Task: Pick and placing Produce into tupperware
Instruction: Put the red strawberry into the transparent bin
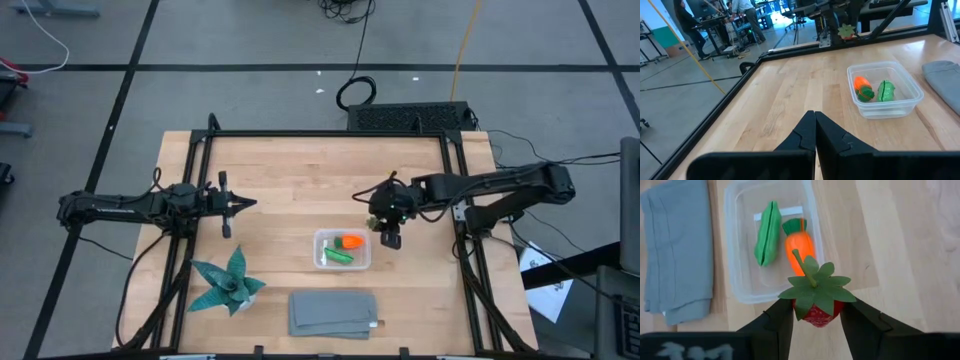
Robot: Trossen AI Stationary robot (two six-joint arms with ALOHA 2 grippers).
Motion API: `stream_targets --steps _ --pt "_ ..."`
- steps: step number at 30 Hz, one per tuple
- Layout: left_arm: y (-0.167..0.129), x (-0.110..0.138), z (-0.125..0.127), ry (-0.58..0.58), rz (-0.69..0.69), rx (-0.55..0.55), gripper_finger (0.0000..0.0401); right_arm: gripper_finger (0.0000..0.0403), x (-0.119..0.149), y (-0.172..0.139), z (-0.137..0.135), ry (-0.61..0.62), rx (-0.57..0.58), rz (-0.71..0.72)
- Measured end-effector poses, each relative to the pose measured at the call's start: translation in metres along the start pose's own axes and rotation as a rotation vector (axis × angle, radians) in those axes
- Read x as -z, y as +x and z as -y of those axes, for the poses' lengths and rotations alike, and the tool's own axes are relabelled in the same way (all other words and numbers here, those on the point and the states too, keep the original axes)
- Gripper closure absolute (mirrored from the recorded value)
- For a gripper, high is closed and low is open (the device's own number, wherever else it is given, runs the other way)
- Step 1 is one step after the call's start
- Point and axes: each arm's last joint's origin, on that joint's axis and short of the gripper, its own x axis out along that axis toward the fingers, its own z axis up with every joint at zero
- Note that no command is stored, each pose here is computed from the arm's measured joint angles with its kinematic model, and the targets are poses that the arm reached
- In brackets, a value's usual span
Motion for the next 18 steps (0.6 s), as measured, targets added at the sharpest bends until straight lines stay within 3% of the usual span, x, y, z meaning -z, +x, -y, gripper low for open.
stream_targets --steps 12,18 --pt "0.0 0.0 0.0 -0.002 0.002 0.0 0.04 0.0269 -0.03 0.038 -0.005 -0.097 -0.019 -0.048" --pt "0.0 0.0 0.0 -0.005 0.001 0.0 0.04 0.0269 -0.049 0.051 -0.01 -0.174 -0.084 0.026"
